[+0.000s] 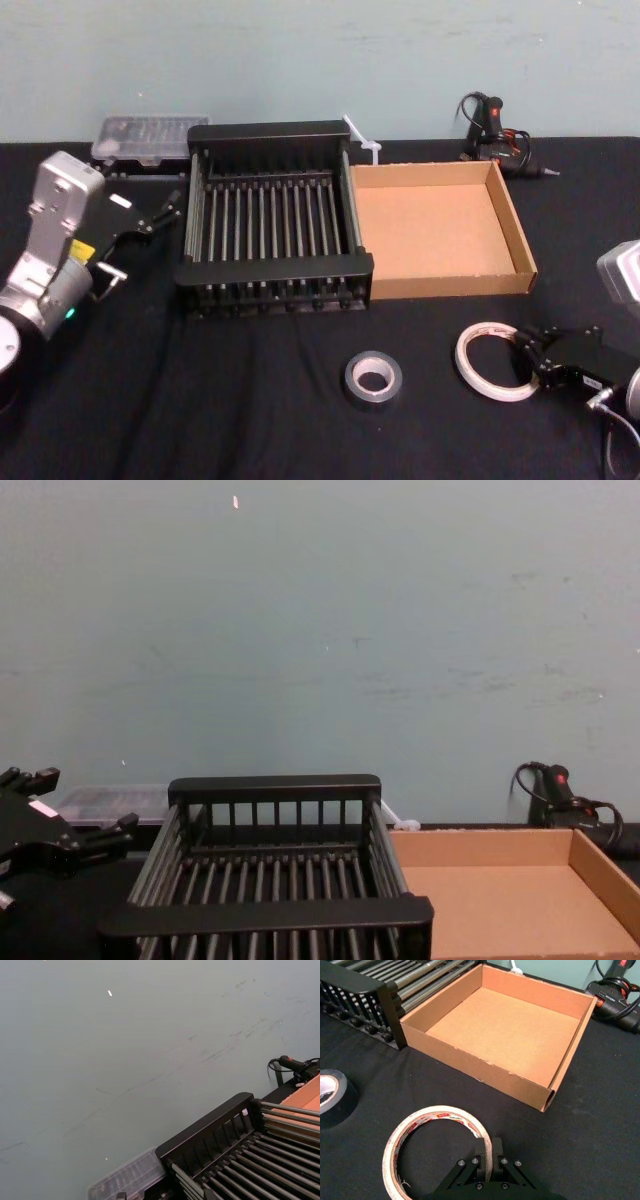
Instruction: Pick up the white tape and place it into the black box , Pick up the silver tape and place it into the brown box.
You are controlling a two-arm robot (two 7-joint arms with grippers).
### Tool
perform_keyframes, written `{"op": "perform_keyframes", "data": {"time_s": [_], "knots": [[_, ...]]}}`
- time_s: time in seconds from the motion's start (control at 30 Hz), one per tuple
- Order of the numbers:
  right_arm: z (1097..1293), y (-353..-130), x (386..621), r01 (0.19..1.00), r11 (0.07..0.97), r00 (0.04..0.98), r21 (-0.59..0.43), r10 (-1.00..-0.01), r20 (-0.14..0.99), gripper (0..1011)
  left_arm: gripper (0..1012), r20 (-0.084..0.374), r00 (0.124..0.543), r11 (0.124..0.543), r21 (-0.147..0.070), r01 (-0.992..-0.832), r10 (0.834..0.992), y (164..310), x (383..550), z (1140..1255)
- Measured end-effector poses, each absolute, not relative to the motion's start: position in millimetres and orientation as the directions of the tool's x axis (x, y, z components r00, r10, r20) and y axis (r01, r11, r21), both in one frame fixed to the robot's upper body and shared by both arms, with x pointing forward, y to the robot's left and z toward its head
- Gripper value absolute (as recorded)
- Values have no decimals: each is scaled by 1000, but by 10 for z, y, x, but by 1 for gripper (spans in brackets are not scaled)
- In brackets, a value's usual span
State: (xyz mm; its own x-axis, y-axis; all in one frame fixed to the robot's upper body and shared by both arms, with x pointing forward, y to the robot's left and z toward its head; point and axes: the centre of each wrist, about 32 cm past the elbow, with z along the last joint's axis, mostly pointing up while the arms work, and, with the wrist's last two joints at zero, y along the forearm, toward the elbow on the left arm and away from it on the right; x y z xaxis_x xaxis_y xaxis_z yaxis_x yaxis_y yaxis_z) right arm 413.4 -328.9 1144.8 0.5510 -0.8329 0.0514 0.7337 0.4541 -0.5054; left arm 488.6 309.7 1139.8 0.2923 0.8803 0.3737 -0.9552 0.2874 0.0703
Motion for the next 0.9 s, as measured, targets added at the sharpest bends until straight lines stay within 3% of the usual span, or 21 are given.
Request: {"op": "perform_keyframes", "data": {"time_s": [0.6,0.9], "knots": [[11664,-3269,4137,763,491,560,-420,-827,50,79,1001,374,292,287,70,-955,880,3097,4886,11398],[11794,-3235,4271,793,490,546,-362,-836,64,79,1001,374,292,287,70,-955,880,3096,4886,11398]]}}
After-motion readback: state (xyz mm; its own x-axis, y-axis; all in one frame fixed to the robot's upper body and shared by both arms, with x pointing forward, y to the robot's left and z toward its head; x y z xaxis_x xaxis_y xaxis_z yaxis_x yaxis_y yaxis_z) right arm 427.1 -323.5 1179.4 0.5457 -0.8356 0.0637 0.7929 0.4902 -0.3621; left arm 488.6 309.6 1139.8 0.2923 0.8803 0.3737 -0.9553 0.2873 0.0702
